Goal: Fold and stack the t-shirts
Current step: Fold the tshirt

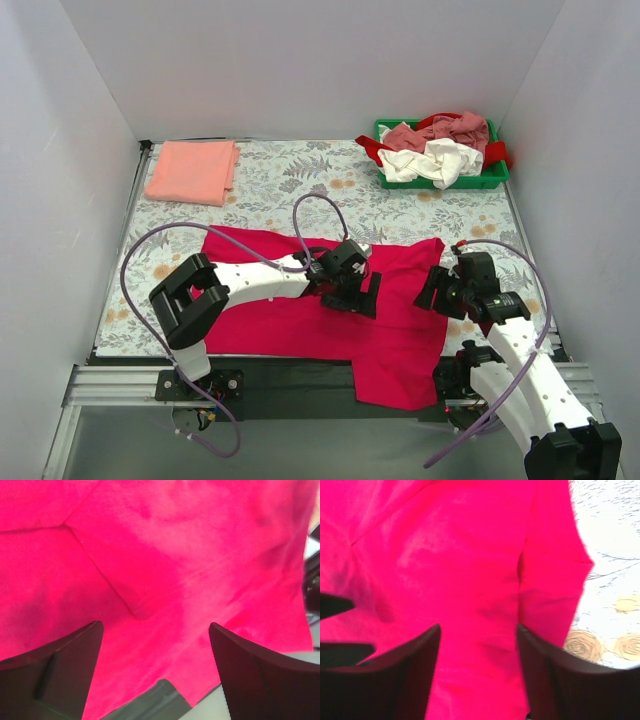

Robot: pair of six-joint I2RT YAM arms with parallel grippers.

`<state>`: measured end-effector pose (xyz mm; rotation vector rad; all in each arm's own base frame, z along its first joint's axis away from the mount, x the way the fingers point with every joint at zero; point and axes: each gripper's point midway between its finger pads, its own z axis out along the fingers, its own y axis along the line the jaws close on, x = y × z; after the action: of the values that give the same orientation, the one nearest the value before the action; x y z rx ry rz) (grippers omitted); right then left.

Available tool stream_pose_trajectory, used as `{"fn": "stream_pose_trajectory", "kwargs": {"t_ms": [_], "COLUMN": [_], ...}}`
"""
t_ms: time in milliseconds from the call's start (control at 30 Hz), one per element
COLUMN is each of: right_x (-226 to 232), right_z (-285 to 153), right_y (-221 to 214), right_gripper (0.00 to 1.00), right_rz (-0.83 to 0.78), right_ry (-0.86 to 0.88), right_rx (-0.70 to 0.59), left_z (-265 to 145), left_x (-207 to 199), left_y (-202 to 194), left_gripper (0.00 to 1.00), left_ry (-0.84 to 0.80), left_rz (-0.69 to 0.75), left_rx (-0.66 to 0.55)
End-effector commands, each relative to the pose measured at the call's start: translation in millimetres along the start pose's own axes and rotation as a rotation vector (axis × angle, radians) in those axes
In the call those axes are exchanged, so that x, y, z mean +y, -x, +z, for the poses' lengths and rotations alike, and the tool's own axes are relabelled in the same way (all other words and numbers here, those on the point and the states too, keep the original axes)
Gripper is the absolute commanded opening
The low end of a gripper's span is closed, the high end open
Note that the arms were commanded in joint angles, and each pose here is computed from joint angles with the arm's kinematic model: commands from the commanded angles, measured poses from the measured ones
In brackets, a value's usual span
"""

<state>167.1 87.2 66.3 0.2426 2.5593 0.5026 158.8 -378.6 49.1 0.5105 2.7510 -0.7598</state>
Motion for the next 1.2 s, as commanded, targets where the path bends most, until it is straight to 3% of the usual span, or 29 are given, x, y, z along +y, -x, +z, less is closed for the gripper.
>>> {"fn": "stream_pose_trajectory", "kwargs": {"t_ms": [0, 100, 233, 333, 367, 500, 667, 833, 1167], "right_x": [-0.6, 8.3, 45.4, 70.2, 75.7, 93.2, 70.3, 19.6, -30.0], "right_z": [-11.7, -18.7, -16.3, -5.5, -2.7, 27.9, 63.9, 101.6, 155.2], "right_y": [30.4, 55.7, 77.5, 92.7, 98.3, 110.7, 131.2, 129.9, 150.4], "right_gripper": [0.72, 0.84, 0.98, 0.98, 0.98, 0.98, 0.98, 0.98, 0.98], "right_rz": [-0.034, -0.062, -0.097, -0.097, -0.104, -0.174, -0.128, -0.04, 0.0], "right_ry": [-0.047, -0.04, 0.13, 0.228, 0.236, 0.191, 0.022, -0.095, -0.164], "right_rx": [-0.105, -0.168, -0.203, -0.208, -0.214, -0.16, -0.147, -0.049, 0.023], "left_z": [-33.9, -50.5, -70.1, -84.2, -88.7, -93.5, -95.7, -89.1, -69.4], "left_x": [-15.9, -10.6, 23.3, 65.6, 96.7, 169.4, 245.7, 305.2, 338.2], "left_y": [15.6, 33.4, 62.2, 93.7, 110.2, 134.2, 153.5, 130.2, 119.8], "left_gripper": [0.89, 0.9, 0.91, 0.92, 0.92, 0.93, 0.94, 0.95, 0.96], "left_ry": [-0.043, 0.006, 0.093, 0.107, 0.135, 0.236, 0.291, 0.368, 0.348], "left_rz": [0.036, 0.037, -0.034, -0.152, -0.228, -0.421, -0.602, -0.731, -0.801], "left_rx": [-0.088, -0.173, -0.267, -0.339, -0.385, -0.423, -0.434, -0.397, -0.326]}}
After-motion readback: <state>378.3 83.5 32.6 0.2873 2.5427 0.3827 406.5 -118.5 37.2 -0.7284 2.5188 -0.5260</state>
